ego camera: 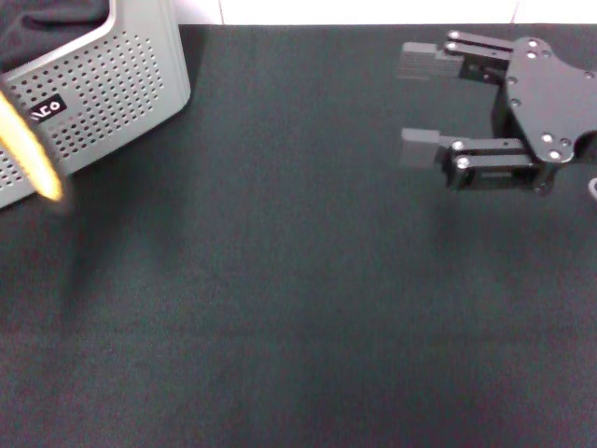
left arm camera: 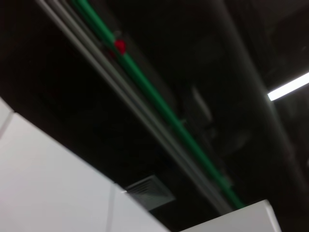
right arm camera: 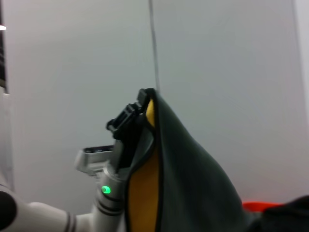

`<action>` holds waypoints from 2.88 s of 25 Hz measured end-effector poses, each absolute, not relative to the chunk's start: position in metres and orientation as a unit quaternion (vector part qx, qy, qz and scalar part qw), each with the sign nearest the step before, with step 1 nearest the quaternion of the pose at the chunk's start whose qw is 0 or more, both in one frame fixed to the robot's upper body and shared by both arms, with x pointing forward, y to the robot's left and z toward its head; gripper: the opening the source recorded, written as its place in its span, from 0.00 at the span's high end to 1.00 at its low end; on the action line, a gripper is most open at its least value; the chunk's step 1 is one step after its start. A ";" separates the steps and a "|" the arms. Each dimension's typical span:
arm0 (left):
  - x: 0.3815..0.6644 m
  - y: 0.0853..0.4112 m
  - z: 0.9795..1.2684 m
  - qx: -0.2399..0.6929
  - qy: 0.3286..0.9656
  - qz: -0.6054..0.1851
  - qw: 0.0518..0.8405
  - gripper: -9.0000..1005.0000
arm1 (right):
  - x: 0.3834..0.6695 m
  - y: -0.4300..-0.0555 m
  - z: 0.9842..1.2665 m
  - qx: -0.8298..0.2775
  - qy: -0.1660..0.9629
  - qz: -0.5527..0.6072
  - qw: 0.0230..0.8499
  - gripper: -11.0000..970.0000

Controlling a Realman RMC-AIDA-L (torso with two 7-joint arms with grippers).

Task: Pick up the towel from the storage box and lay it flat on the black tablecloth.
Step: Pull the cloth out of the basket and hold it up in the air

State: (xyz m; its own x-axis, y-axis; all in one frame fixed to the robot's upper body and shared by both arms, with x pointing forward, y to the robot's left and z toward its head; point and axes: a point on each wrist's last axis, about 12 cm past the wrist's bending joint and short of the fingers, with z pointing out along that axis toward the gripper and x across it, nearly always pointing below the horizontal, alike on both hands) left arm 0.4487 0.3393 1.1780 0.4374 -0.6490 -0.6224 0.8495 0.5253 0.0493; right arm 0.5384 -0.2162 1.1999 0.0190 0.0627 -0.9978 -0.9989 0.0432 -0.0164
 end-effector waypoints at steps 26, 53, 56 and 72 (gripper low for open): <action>0.472 0.237 1.145 0.201 0.228 -0.451 0.839 0.97 | 0.528 -0.172 1.207 -0.500 0.403 0.555 0.529 0.27; 0.487 0.197 1.143 0.225 0.226 -0.395 0.862 0.97 | 0.555 -0.164 1.191 -0.393 0.458 0.518 0.606 0.28; 0.488 0.198 1.144 0.222 0.224 -0.391 0.865 0.97 | 0.551 -0.168 1.185 -0.393 0.465 0.519 0.600 0.29; 0.491 0.202 1.149 0.212 0.214 -0.379 0.875 0.97 | 0.531 -0.167 1.162 -0.414 0.479 0.538 0.556 0.34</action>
State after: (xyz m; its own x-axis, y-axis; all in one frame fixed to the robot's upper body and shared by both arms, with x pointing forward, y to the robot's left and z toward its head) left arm 0.4905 0.2018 1.1495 0.6211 -0.5729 -0.5348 0.7543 0.6222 0.2096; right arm 0.5311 -0.1674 1.1617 -0.0393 0.2016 -0.9787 -0.9954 0.0778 0.0560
